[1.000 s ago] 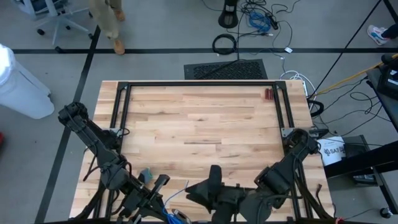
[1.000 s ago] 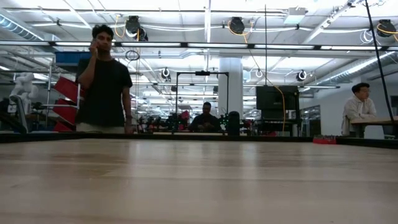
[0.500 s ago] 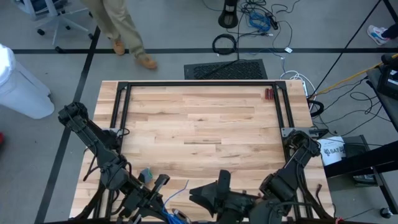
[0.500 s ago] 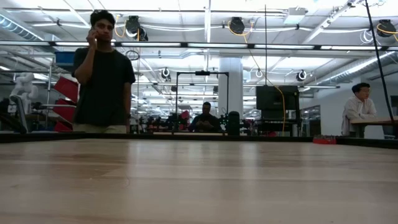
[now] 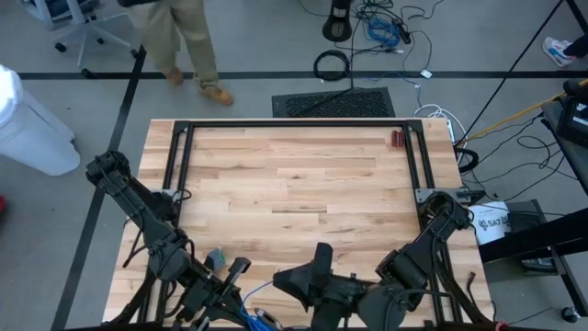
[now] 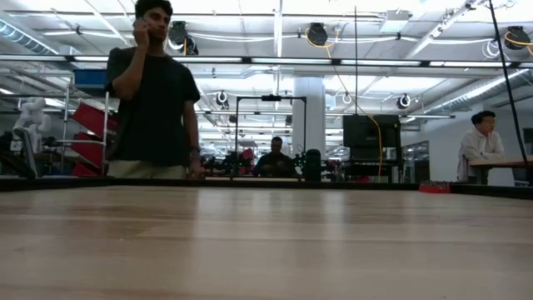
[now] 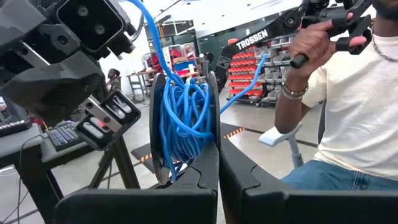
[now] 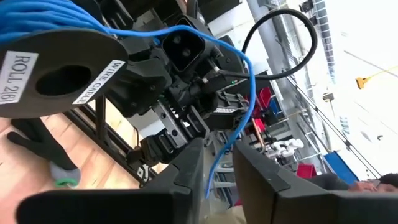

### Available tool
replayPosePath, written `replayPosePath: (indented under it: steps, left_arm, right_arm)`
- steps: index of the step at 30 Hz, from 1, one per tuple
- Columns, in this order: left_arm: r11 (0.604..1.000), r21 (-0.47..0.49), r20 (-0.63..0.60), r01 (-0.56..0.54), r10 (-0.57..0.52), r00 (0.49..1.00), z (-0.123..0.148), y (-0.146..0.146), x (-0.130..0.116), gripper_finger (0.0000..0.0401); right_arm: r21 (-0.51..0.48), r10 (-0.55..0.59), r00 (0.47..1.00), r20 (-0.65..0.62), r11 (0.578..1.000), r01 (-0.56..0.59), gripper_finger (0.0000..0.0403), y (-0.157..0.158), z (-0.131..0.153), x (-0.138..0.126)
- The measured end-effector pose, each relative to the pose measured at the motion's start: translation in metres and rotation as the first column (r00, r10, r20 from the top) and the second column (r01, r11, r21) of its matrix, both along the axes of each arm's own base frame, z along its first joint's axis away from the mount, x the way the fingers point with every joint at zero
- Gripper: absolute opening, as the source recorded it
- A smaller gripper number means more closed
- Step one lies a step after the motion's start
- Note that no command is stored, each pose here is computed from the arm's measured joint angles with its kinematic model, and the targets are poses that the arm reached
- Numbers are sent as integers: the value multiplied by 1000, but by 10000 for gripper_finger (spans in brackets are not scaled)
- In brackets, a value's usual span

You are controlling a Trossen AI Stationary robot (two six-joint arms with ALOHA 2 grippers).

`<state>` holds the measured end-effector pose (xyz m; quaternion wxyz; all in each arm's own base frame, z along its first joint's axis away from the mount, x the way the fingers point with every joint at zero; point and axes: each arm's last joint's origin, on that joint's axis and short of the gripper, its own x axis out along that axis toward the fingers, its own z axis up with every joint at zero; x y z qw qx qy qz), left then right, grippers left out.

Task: Coil cords
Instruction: Coil the blue wire onto the black spool

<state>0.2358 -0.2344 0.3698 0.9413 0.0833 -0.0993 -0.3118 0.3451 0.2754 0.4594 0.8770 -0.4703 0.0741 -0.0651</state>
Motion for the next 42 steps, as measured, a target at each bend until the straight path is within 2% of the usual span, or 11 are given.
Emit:
replayPosePath:
  steps: [15,24,35,42]
  left_arm:
    - [1000,1,0,0,0,1000,0,0,0,0]
    - [1000,1,0,0,0,1000,0,0,0,0]
    - [1000,28,21,-4,4,1000,0,0,0,0]
    - [998,58,130,-21,13,991,6,0,-2,0]
  right_arm:
    - [3,-19,1000,3,1000,19,5,-7,0,5]
    - [42,34,999,-13,999,-34,1,-17,-2,15]
    - [252,174,973,-153,959,-132,0,-40,-19,31]
    - [338,224,951,-214,930,-143,0,-35,-32,34]
